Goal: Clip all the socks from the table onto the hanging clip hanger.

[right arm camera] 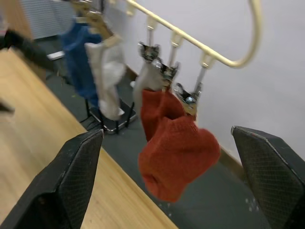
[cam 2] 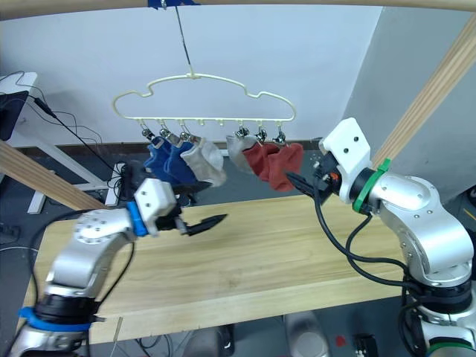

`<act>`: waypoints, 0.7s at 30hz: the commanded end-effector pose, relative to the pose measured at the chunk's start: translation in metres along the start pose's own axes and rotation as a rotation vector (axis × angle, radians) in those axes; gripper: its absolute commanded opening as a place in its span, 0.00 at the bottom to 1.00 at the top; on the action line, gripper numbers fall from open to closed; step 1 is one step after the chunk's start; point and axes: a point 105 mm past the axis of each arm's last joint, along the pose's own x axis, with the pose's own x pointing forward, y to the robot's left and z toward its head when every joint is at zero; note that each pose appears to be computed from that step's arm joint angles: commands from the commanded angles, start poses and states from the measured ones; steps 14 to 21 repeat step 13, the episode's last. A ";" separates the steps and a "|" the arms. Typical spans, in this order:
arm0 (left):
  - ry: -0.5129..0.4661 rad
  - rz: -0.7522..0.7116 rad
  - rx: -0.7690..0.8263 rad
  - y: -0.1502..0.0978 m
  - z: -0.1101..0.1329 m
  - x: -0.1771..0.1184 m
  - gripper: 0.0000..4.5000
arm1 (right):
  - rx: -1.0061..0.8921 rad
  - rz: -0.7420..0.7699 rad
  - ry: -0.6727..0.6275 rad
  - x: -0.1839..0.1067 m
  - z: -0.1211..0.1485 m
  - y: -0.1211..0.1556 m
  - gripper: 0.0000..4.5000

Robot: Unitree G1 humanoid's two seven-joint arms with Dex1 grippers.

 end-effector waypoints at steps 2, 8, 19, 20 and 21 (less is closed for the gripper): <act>0.105 0.223 -0.022 0.040 0.006 -0.050 1.00 | -0.106 0.043 -0.044 -0.015 0.004 -0.010 1.00; 0.175 0.291 -0.074 0.054 -0.001 -0.078 1.00 | -0.121 0.069 -0.038 -0.025 -0.004 -0.024 1.00; 0.157 0.338 -0.103 0.064 -0.007 -0.086 1.00 | -0.109 0.043 -0.055 -0.025 -0.006 -0.035 1.00; 0.157 0.338 -0.103 0.064 -0.007 -0.086 1.00 | -0.109 0.043 -0.055 -0.025 -0.006 -0.035 1.00; 0.157 0.338 -0.103 0.064 -0.007 -0.086 1.00 | -0.109 0.043 -0.055 -0.025 -0.006 -0.035 1.00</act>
